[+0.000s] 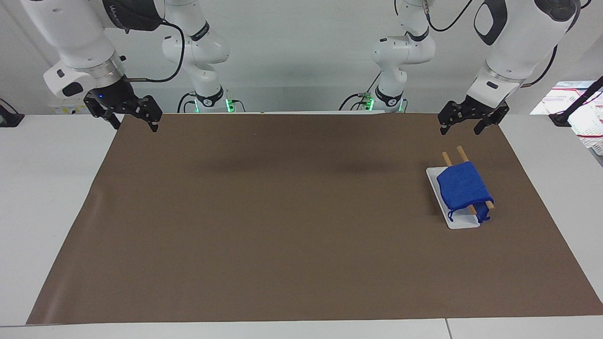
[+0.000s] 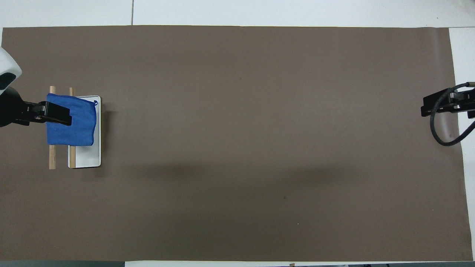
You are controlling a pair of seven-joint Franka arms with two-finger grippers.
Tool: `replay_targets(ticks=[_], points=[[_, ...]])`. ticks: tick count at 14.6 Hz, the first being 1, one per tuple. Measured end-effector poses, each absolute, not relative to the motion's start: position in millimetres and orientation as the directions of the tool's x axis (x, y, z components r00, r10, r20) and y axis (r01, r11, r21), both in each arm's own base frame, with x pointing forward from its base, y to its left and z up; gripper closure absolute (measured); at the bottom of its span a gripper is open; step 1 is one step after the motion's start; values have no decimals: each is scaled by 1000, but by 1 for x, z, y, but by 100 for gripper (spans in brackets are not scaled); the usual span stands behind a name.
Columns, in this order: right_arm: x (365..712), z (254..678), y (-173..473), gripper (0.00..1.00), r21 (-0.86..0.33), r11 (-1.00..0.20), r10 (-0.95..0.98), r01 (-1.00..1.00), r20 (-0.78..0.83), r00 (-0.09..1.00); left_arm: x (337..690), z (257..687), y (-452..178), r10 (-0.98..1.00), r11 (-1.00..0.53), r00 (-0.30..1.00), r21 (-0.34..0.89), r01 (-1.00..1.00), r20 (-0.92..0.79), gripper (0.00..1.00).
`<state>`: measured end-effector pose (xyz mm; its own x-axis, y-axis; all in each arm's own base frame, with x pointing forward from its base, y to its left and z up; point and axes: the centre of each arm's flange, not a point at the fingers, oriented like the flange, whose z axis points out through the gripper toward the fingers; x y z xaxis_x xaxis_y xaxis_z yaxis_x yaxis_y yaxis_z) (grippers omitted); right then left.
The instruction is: Right arm passes towel to left arm to hang
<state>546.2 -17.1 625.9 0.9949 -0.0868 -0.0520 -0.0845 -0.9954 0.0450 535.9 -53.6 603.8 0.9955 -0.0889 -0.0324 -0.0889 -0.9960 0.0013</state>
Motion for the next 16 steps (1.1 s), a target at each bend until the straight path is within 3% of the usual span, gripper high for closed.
replay_targets(ticks=[12, 16], points=[[546, 626, -17, 0, 45, -995, -87, -85, -52, 995, 522, 629, -53, -90, -996, 996, -2, -90, 15, 0], [546, 626, -17, 0, 45, -995, -87, -85, -52, 995, 531, 620, -53, -92, -996, 996, -1, -92, 0, 0]])
